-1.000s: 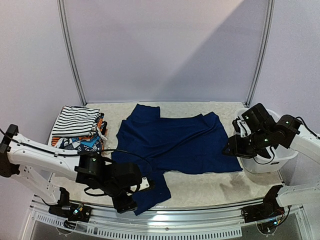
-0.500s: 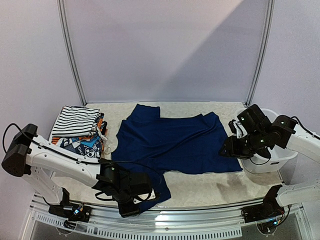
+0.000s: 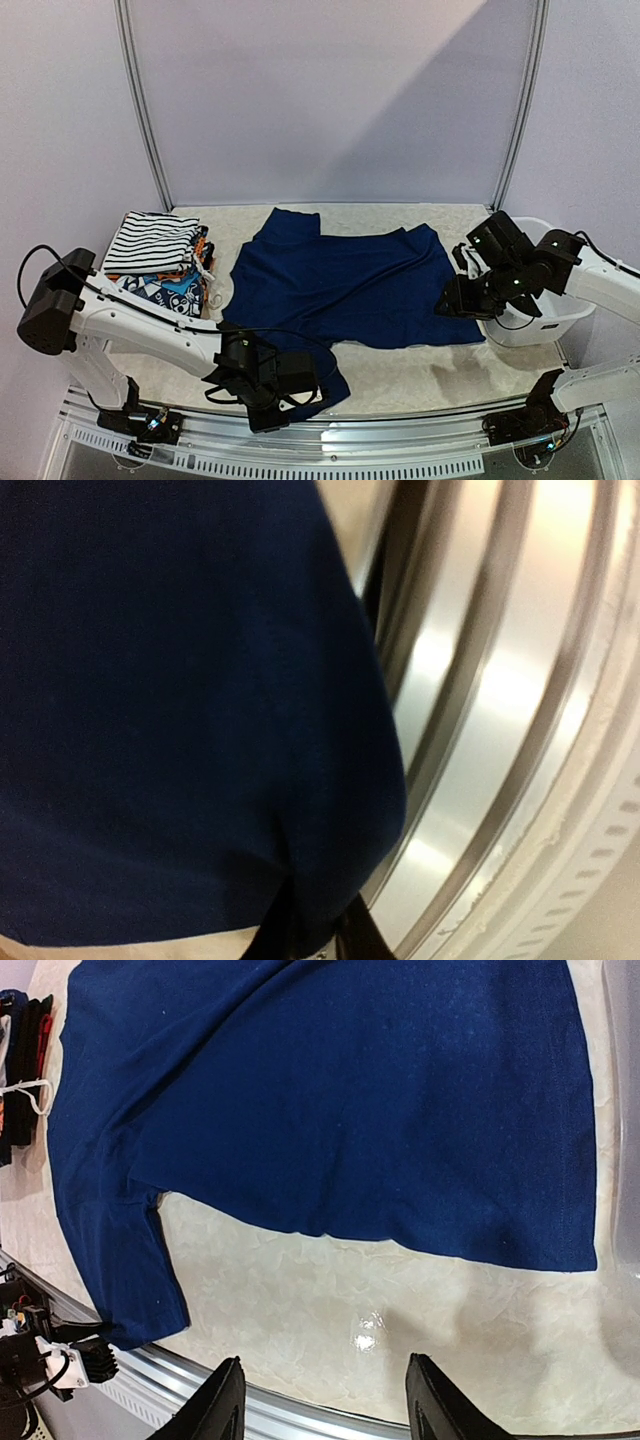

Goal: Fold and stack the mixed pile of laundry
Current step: Flatten out the crumpled T-shirt at the center of the board.

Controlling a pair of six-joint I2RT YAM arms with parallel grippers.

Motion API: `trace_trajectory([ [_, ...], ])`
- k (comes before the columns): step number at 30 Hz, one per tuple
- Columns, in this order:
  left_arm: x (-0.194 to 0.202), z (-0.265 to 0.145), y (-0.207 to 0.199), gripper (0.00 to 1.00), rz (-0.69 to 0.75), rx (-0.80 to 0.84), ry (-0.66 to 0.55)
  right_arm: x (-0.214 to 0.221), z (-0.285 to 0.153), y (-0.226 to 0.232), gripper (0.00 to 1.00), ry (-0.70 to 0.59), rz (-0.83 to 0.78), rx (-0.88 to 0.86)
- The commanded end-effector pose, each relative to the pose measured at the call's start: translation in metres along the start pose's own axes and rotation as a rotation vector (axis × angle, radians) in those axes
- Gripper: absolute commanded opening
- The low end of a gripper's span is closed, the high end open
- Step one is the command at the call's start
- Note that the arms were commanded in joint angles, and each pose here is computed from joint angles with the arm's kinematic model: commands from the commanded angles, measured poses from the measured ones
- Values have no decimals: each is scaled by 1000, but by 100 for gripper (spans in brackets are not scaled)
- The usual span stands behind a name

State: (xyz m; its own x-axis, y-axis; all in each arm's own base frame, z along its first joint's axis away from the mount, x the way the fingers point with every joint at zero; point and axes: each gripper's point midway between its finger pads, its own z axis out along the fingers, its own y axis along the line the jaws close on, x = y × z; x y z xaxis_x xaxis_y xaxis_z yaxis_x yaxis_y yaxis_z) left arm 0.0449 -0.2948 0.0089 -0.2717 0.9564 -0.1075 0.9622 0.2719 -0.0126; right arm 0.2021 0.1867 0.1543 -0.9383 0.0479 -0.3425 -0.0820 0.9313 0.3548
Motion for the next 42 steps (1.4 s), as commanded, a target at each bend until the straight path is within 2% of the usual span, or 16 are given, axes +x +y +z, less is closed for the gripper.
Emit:
trace_trajectory([
  [1,14,12,-4,6,18,-1,55,-3,2,-3,55,-17,-15,29],
  [4,9,2,1,0,20,-26,36,-3,4,-6,55,-20,-8,40],
  [7,8,-7,6,0,3,-41,23,0,6,-8,55,-11,6,49],
  [10,9,-17,13,0,-32,-60,17,1,11,-23,55,-19,44,120],
  [17,17,-46,32,0,-130,-93,-17,28,27,-60,54,61,200,304],
  [22,14,-70,42,0,-218,-70,-96,45,40,-77,54,106,297,386],
  [26,12,-85,49,0,-285,-59,-128,48,48,-88,54,91,359,441],
  [30,20,-95,60,0,-377,-76,-95,39,66,-72,54,82,371,377],
  [33,36,-104,67,0,-430,-112,-28,34,71,-69,54,83,370,379],
  [38,86,-114,77,0,-483,-189,141,37,74,-72,54,87,398,395],
  [42,101,-127,78,0,-568,-174,102,42,73,-78,54,81,447,418],
])
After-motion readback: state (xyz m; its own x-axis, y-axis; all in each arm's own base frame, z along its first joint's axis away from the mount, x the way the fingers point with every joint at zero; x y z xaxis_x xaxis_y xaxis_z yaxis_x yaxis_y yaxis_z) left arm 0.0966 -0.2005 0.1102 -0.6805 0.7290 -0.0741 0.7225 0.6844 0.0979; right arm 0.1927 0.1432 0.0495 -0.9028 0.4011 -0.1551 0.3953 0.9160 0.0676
